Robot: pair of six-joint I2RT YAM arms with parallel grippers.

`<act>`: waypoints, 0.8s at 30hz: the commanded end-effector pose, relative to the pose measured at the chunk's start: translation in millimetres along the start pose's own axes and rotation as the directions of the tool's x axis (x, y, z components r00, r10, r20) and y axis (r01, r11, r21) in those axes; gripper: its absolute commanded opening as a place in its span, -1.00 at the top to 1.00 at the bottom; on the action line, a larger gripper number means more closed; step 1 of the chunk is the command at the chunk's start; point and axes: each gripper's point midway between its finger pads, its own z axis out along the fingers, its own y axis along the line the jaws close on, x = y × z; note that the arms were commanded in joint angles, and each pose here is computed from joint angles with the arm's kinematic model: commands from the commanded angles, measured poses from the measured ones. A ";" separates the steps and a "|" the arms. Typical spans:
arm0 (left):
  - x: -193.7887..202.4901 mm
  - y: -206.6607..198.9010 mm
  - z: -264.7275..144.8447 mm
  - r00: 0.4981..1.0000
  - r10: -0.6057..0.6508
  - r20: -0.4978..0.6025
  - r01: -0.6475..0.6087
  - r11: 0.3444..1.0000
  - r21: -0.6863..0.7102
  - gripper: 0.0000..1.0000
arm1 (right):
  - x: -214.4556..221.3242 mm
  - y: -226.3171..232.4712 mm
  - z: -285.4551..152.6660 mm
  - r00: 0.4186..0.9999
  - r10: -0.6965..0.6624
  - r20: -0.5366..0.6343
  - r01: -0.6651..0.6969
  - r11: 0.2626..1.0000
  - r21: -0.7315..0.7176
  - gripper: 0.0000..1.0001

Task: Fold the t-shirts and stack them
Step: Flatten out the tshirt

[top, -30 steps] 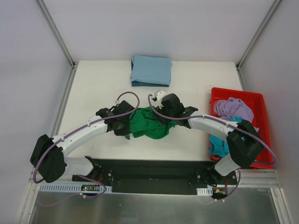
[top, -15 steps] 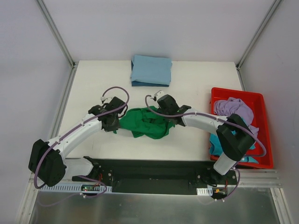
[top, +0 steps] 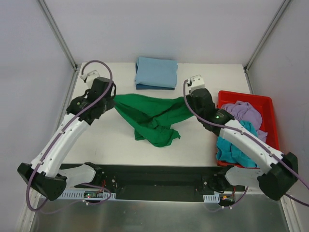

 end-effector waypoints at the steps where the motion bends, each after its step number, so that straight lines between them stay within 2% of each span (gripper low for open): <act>1: -93.2 -20.0 -71.9 0.963 -0.094 0.251 0.050 0.983 0.177 1.00 | -83.1 -28.6 -62.4 0.966 0.177 0.186 -0.165 0.983 -0.078 0.99; 3: -117.6 -35.5 -105.4 0.950 -0.119 0.288 0.031 0.956 0.293 1.00 | -118.9 -49.1 -92.2 0.929 0.245 0.278 -0.230 0.969 -0.087 0.99; 5: -137.1 -53.3 -141.9 0.931 -0.122 0.343 -0.043 0.899 0.436 1.00 | -151.3 -66.7 -121.8 0.876 0.279 0.394 -0.255 0.960 -0.113 0.99; 8: -159.9 -58.5 -192.9 0.885 -0.159 0.438 -0.127 0.822 0.555 1.00 | -192.3 -94.4 -178.5 0.797 0.325 0.509 -0.273 0.946 -0.176 0.99; 13: -183.7 -42.6 -278.8 0.796 -0.218 0.565 -0.262 0.717 0.646 1.00 | -230.7 -101.6 -263.0 0.725 0.394 0.564 -0.189 0.902 -0.387 0.99; 14: -185.5 -39.5 -295.5 0.779 -0.233 0.582 -0.289 0.690 0.663 1.00 | -231.3 -99.6 -276.2 0.726 0.406 0.555 -0.169 0.887 -0.429 0.99; 18: -183.2 -29.6 -356.8 0.722 -0.275 0.635 -0.413 0.565 0.714 1.00 | -233.2 -106.4 -332.9 0.660 0.471 0.586 -0.110 0.831 -0.545 0.99; 22: -177.0 -32.4 -386.4 0.712 -0.288 0.640 -0.480 0.466 0.743 1.00 | -234.7 -110.8 -372.1 0.612 0.509 0.605 -0.051 0.789 -0.612 0.99; 24: -173.9 -37.7 -393.1 0.716 -0.278 0.640 -0.505 0.426 0.751 1.00 | -240.2 -117.4 -376.5 0.605 0.503 0.617 -0.056 0.800 -0.597 0.99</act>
